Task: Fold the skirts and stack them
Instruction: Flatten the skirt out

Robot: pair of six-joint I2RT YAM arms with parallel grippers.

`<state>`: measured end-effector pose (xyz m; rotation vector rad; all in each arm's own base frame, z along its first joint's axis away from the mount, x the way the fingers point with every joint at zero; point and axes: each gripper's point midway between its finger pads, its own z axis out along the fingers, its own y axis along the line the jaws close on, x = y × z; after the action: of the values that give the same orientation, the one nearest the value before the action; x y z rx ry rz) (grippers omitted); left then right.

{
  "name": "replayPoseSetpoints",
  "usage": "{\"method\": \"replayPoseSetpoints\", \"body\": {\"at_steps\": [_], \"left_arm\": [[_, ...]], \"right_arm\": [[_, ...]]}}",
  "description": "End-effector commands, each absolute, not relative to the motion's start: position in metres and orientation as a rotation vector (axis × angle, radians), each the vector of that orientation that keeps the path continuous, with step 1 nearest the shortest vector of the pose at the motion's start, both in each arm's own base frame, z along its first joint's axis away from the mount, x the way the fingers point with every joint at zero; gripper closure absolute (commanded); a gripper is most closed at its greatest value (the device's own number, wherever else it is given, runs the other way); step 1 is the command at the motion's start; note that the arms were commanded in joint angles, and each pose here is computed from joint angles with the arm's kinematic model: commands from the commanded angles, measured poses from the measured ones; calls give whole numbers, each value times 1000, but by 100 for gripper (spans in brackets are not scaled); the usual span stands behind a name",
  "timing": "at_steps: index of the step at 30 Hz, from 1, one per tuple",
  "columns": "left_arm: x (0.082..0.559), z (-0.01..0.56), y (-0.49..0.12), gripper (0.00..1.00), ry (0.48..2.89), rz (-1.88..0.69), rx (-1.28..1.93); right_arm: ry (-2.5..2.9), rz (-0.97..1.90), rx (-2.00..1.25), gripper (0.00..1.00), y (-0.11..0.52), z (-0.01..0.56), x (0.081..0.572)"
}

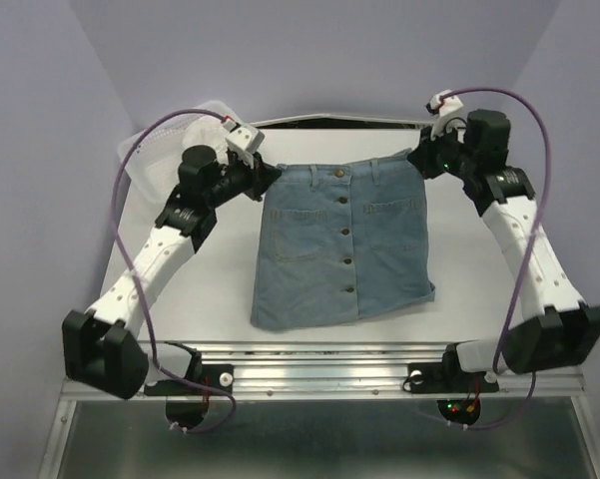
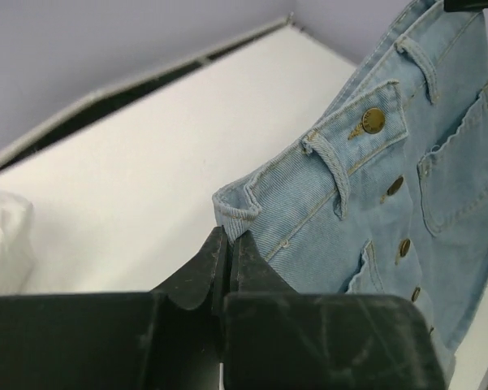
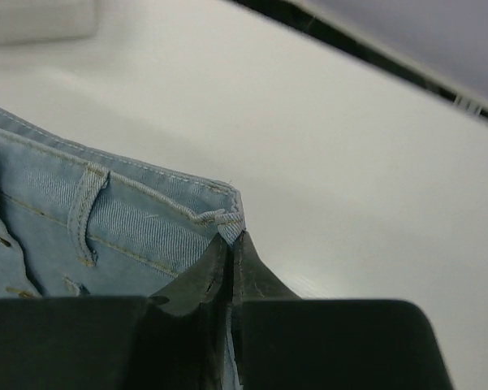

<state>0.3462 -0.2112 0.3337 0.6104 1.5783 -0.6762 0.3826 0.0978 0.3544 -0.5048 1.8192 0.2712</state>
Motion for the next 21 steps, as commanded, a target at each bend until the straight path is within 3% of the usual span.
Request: {"method": "replayPoseSetpoints", "body": {"at_steps": [1,6,7,8,9,10,13,14,15,16,18,21], "left_arm": [[407,280,-205,100,1695,-572,542],[485,249,-217,100,1754,-497,543],[504,213,-221,99,1830,-489,552],[526,240,-225,95,1779,-470,549],[537,233,-223,90,1810,-443,558],[553,209,-224,76,1856,-429,559],[583,243,-227,45,1800,-405,539],[590,258,-230,32,1770,-406,539],[593,269,-232,25,1745,-405,544],[594,284,-229,2,1719,-388,533],[590,297,-226,1,1714,-372,531],[566,321,-223,1,1693,-365,596]], "right_arm": [[2026,103,-369,99,60,255,453],[2141,35,-326,99,52,176,515],[2155,32,-319,99,52,168,524],[2167,25,-310,99,52,159,534],[2181,7,-290,99,50,146,552],[2185,-7,-280,99,48,142,561],[2189,-21,-246,93,47,134,587],[2202,-18,-242,67,48,132,589],[2214,-45,-217,52,43,131,592],[2194,-45,-184,33,39,142,602],[2205,-39,-173,2,39,149,602],[2188,13,-180,0,37,181,592]]}}
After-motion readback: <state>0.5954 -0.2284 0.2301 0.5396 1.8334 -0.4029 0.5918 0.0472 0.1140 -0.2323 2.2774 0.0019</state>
